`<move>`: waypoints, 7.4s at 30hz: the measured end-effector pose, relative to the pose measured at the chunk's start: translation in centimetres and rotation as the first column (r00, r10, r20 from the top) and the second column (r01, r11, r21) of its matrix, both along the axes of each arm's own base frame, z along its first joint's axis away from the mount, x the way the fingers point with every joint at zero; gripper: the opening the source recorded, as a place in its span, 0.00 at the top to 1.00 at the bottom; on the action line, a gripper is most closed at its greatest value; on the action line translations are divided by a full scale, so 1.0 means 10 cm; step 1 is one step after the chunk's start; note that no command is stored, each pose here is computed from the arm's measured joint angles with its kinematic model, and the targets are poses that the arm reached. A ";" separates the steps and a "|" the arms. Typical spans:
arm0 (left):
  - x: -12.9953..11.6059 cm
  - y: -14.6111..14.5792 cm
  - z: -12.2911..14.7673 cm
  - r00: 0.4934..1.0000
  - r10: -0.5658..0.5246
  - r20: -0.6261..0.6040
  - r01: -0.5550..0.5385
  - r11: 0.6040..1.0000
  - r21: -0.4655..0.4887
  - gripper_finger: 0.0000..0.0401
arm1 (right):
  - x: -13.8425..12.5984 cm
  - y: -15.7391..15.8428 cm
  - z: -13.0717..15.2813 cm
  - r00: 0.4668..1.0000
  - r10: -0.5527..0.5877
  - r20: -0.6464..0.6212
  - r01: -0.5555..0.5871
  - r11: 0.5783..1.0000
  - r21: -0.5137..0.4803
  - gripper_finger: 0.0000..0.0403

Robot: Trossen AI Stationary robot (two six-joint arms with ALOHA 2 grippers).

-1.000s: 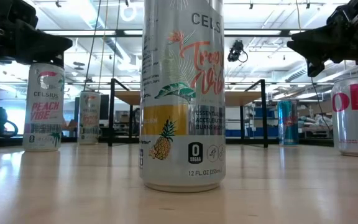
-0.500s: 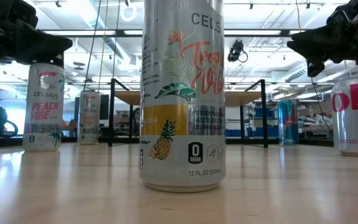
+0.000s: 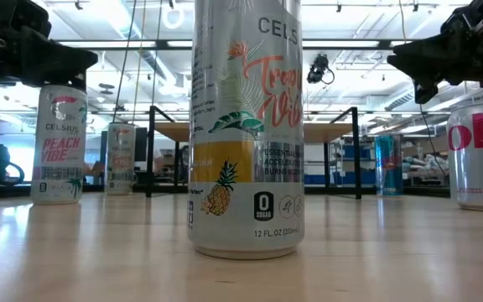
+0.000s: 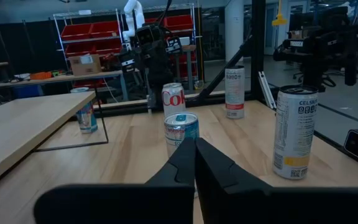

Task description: Place canned beverage on shelf

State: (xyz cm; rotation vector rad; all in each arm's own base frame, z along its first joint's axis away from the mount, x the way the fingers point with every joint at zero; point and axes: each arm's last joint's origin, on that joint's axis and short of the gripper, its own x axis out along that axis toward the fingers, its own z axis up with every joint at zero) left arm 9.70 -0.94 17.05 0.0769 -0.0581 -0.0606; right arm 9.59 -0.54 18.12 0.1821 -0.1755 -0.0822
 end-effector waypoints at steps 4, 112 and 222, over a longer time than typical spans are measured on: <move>0.00 0.00 0.00 1.000 0.000 0.001 0.000 1.000 0.000 0.98 | 0.00 0.00 0.00 1.000 0.000 0.000 0.000 1.000 0.000 0.73; 0.86 -0.01 0.83 0.981 0.195 -0.009 -0.195 0.979 -0.055 0.22 | 0.00 0.00 0.00 1.000 0.000 0.000 0.000 1.000 0.000 0.73; 0.55 1.85 1.15 0.161 0.402 -0.901 -0.866 0.495 0.066 0.22 | 0.00 -0.01 0.00 1.000 -0.017 0.007 0.017 0.997 0.081 0.73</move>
